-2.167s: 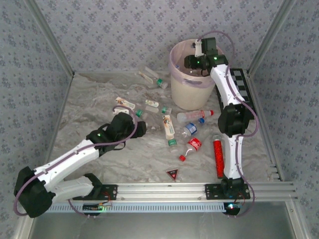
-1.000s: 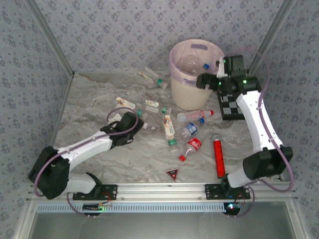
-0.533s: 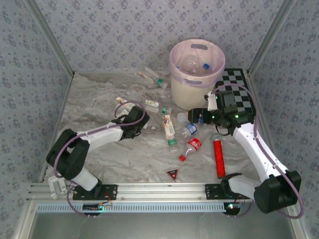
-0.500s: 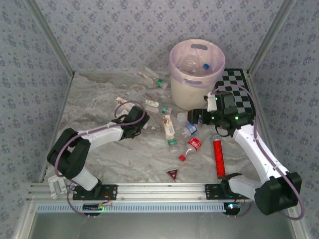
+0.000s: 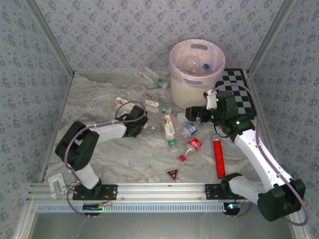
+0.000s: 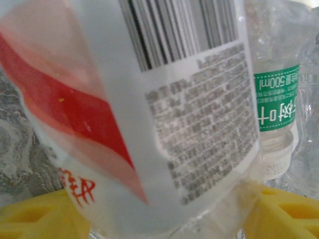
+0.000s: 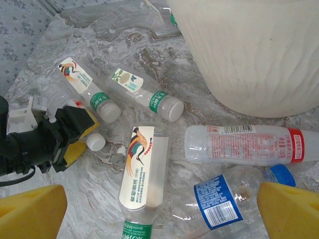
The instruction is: Put the plastic bottles in the bin
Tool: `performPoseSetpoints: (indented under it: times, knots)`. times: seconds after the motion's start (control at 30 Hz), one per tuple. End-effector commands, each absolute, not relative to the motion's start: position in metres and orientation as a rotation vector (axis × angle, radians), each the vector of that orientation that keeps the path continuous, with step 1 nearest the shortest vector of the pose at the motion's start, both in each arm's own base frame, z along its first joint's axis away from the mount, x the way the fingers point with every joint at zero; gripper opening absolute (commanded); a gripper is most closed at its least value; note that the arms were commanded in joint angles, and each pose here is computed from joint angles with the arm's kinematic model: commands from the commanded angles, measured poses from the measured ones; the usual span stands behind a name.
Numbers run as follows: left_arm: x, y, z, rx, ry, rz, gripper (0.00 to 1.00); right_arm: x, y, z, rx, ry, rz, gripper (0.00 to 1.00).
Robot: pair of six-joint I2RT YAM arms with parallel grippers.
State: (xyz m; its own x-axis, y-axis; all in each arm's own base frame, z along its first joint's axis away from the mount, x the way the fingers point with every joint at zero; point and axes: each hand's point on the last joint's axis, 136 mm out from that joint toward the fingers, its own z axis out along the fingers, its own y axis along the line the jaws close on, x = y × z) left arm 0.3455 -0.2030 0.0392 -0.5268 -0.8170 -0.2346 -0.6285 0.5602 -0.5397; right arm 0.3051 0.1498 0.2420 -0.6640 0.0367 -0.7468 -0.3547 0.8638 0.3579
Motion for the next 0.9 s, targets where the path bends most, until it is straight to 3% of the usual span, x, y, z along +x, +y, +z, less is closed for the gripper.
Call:
performPoseSetpoints:
  times: [0.0,0.17,0.33,0.53,0.7,0.77,0.87]
  knots:
    - [0.349,-0.217,0.039,-1.210,2.319,-0.660,0.67,0.303,0.155,0.255,-0.248,2.177,0.644,1.00]
    - [0.341,-0.204,0.044,-1.211,2.308,-0.612,0.50,0.305,0.157,0.263,-0.263,2.149,0.631,1.00]
    - [0.332,-0.194,0.070,-1.149,2.293,-0.600,0.44,0.305,0.158,0.268,-0.269,2.145,0.613,1.00]
    - [0.315,-0.166,0.130,-0.935,2.222,-0.397,0.34,0.302,0.167,0.281,-0.297,2.125,0.668,1.00]
    - [0.315,-0.189,0.171,-0.503,2.200,-0.410,0.15,0.307,0.180,0.318,-0.369,2.055,0.727,1.00]
    - [0.313,-0.210,0.183,-0.278,2.209,-0.447,0.00,0.311,0.185,0.340,-0.384,1.998,0.760,1.00]
    - [0.304,-0.233,0.196,-0.045,2.216,-0.480,0.00,0.318,0.193,0.362,-0.363,1.933,0.823,1.00]
